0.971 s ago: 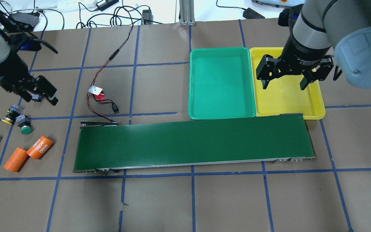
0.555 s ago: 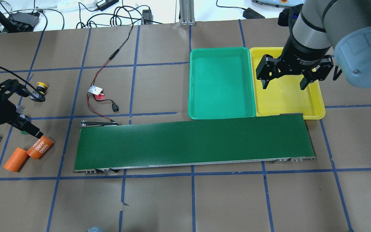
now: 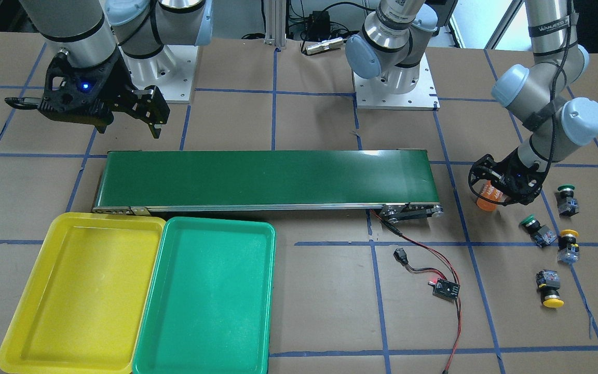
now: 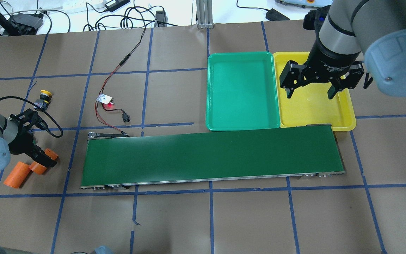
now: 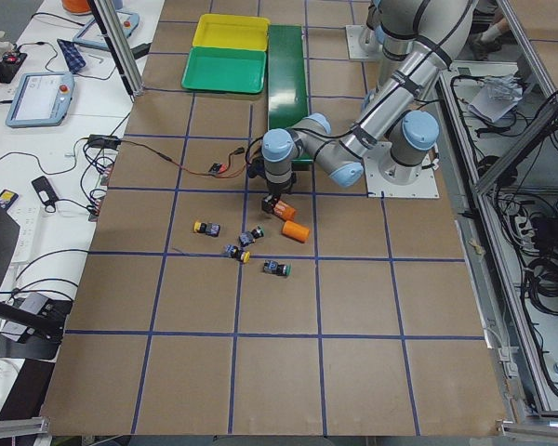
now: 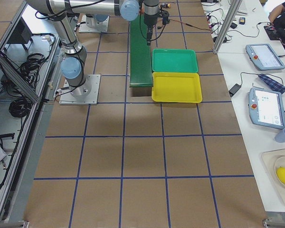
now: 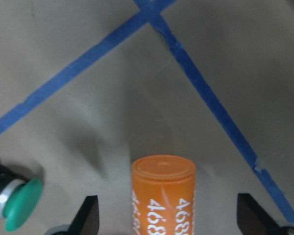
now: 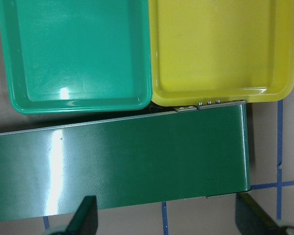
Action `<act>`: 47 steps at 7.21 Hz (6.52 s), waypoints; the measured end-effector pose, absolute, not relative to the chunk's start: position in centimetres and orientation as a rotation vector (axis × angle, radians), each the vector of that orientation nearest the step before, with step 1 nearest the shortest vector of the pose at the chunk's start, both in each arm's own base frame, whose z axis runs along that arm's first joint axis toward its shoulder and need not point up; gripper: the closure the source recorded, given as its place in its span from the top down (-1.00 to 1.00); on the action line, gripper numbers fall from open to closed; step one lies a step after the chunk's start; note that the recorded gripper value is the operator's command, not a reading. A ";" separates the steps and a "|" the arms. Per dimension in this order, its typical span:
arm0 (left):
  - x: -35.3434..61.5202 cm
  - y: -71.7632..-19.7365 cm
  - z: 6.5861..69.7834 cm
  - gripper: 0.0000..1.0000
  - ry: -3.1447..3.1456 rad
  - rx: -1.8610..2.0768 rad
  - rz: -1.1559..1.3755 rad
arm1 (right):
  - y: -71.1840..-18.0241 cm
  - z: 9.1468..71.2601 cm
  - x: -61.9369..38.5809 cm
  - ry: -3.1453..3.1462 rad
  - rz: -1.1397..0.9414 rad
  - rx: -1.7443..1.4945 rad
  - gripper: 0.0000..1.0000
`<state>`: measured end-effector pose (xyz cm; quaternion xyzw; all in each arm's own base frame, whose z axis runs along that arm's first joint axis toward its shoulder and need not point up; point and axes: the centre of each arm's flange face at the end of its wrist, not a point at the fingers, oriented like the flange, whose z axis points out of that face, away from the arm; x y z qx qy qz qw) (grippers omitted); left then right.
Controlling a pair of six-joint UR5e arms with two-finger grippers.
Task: Sort buttons by color to trays
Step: 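Carry the orange cylinder onto the green belt and open the left gripper, then return the left gripper and grasp the second orange cylinder, then lower the second orange cylinder onto the belt and release it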
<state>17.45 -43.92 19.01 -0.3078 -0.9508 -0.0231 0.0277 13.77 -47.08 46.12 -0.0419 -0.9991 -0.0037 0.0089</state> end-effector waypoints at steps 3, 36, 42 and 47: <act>17.7 -43.7 18.1 -1.00 -2.957 -0.899 -0.070 | -47.0 46.2 13.8 -3.123 -0.007 -0.130 1.00; 27.0 -39.3 17.4 -0.34 -2.935 -0.808 -0.139 | -46.0 43.7 13.7 -3.105 -0.084 -0.144 1.00; 23.8 -41.4 21.9 -1.00 -2.899 -1.244 -0.057 | -45.9 44.1 13.8 -3.116 -0.070 -0.134 1.00; 0.1 -44.4 29.7 -1.00 -2.514 -2.022 0.037 | -45.8 44.2 13.8 -3.116 -0.068 -0.132 1.00</act>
